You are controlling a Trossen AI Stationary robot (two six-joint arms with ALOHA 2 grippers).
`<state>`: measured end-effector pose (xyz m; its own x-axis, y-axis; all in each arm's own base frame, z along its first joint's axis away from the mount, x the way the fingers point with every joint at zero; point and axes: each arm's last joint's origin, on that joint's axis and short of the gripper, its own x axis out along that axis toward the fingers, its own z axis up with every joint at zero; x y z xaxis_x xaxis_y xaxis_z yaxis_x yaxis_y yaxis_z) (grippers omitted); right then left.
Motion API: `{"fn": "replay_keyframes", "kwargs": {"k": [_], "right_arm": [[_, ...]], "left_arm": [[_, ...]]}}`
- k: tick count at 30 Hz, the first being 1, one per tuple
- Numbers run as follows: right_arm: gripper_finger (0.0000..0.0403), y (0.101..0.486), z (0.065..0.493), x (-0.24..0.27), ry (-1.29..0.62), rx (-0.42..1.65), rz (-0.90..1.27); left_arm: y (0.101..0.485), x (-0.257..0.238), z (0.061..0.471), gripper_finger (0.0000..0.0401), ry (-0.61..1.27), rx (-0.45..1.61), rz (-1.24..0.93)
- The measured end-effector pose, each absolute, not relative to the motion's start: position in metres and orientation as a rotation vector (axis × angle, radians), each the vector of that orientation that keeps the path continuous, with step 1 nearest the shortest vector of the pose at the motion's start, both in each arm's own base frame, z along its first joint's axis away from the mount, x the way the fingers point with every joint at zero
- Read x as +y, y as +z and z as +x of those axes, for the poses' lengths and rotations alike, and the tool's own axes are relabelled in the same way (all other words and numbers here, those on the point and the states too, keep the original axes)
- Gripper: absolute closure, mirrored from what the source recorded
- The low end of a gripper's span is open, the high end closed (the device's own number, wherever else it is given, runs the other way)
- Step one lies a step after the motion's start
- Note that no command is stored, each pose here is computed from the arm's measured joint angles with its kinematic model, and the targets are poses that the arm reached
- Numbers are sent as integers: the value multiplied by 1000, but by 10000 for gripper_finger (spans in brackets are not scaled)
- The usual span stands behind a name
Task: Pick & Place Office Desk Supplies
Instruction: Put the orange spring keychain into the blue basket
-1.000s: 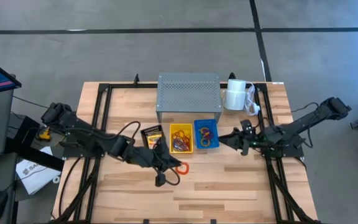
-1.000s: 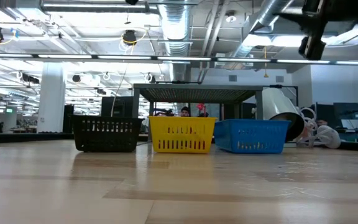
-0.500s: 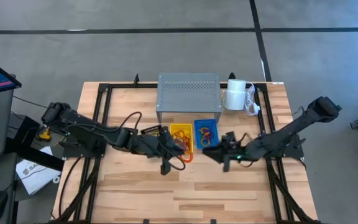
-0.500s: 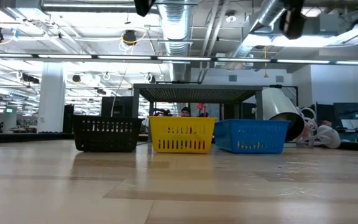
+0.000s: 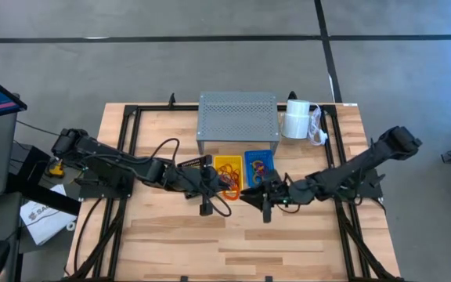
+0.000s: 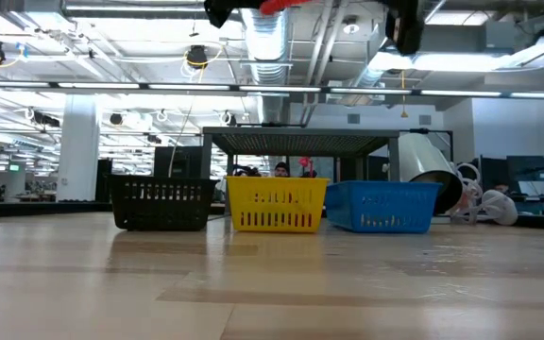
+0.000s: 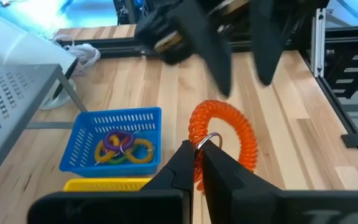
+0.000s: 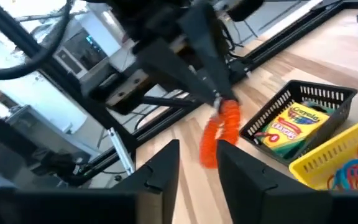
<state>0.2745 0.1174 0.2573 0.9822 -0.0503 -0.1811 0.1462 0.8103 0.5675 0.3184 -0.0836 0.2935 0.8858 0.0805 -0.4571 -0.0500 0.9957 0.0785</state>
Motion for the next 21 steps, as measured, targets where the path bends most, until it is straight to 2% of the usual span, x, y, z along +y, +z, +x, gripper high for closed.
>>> {"fn": "replay_keyframes", "kwargs": {"k": [7, 11, 21], "right_arm": [[227, 248, 288, 105, -131, 153, 681], [201, 248, 293, 101, -128, 126, 714], [203, 249, 293, 101, -128, 124, 708]], "left_arm": [[295, -85, 318, 396, 64, 468, 63], [295, -85, 318, 396, 64, 468, 63], [303, -84, 315, 396, 60, 433, 51]]}}
